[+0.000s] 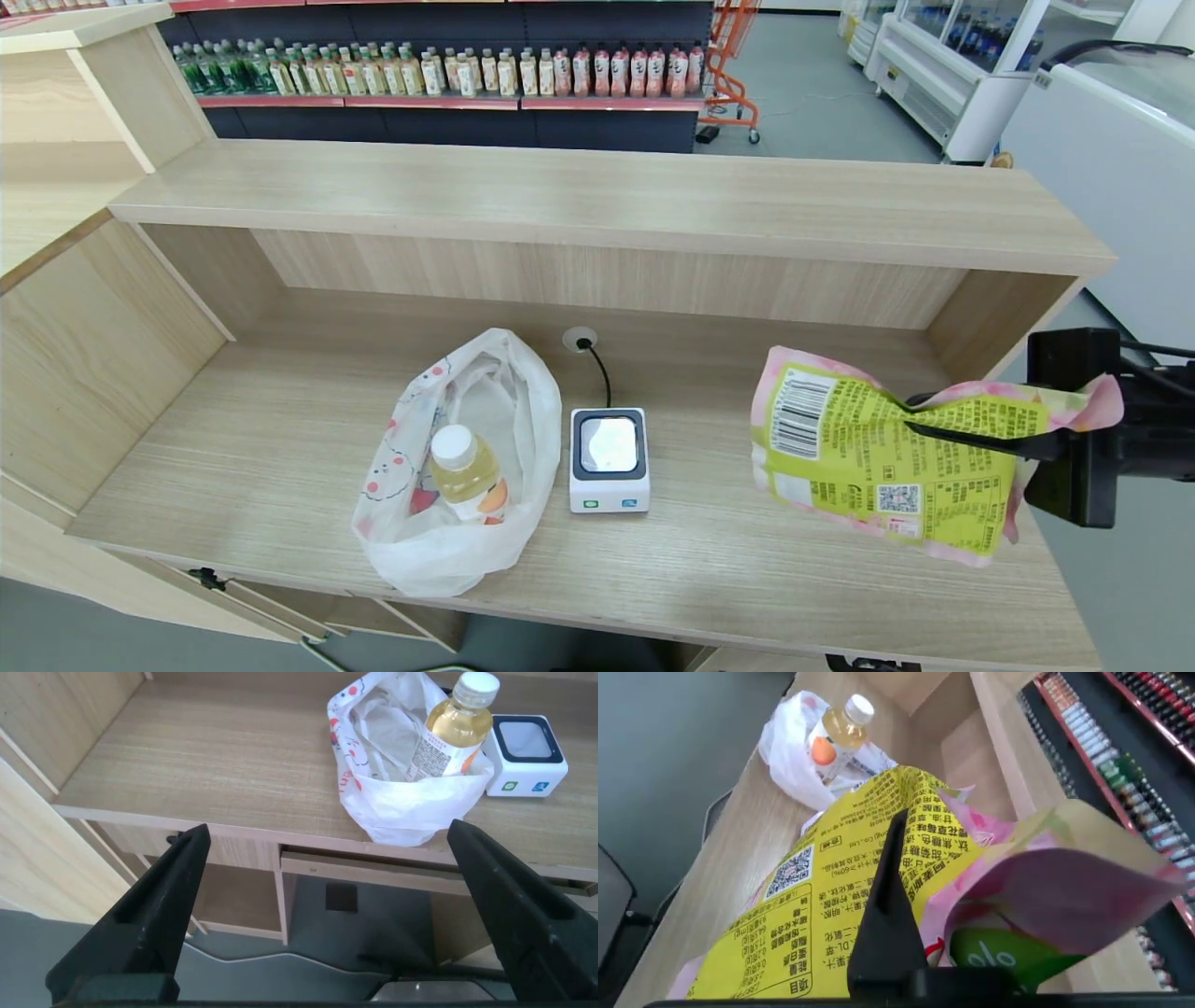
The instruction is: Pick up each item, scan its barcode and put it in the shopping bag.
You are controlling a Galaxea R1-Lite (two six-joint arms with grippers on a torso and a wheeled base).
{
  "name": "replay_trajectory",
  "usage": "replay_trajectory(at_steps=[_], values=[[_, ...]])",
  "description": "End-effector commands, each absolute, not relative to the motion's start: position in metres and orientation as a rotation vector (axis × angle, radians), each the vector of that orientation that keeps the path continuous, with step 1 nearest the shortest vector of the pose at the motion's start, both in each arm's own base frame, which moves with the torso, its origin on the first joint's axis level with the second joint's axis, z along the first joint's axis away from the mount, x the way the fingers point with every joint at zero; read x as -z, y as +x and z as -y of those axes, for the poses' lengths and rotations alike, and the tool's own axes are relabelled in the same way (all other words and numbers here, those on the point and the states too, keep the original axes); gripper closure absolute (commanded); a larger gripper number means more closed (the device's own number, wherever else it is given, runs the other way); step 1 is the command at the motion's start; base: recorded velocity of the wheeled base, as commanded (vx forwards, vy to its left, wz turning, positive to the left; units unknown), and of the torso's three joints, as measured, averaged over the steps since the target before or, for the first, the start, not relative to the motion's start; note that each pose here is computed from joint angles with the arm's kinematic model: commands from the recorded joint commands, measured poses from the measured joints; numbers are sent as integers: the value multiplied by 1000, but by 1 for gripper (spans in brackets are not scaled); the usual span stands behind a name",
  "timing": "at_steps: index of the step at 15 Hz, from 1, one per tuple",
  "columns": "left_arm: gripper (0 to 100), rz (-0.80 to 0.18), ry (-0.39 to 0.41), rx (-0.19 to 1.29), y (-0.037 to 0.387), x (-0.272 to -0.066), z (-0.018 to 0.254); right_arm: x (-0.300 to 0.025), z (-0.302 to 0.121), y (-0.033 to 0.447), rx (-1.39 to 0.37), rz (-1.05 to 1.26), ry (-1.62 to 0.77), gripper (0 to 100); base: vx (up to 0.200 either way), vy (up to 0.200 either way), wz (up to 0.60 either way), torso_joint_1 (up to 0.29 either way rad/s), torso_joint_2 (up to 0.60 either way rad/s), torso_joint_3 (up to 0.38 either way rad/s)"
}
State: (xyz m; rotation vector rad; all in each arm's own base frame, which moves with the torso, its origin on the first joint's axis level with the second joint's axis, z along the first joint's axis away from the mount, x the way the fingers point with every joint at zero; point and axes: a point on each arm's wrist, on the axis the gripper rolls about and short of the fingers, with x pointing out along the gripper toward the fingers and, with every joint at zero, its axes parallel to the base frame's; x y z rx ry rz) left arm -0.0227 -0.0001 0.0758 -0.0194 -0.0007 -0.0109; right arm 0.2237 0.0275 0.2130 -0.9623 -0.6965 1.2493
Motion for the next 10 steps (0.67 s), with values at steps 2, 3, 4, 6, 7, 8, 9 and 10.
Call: replay_trajectory(at_steps=[2,3,4,6,7,8,9,10], values=[[0,1,-18,11,-23,-76,0,-235,-40,216,-1274,805,-993,100,0,0,0,0,0,0],[0,1,-18,11,-23,-76,0,-238,-43,210,-1287,834,-995,100,0,0,0,0,0,0],[0,1,-20,11,-23,-76,0,-238,-47,203,-1302,852,-993,100,0,0,0,0,0,0],[0,1,-18,11,-23,-76,0,-233,-53,193,-1335,869,-981,100,0,0,0,0,0,0],[0,1,-18,11,-23,-76,0,-227,-55,188,-1352,878,-979,100,0,0,0,0,0,0],[0,1,-20,11,-23,-76,0,-219,-56,184,-1363,888,-987,100,0,0,0,0,0,0],[0,1,-18,11,-23,-76,0,-209,-57,179,-1376,892,-990,100,0,0,0,0,0,0],[0,1,-18,11,-23,-76,0,-199,-60,169,-1410,885,-969,100,0,0,0,0,0,0]])
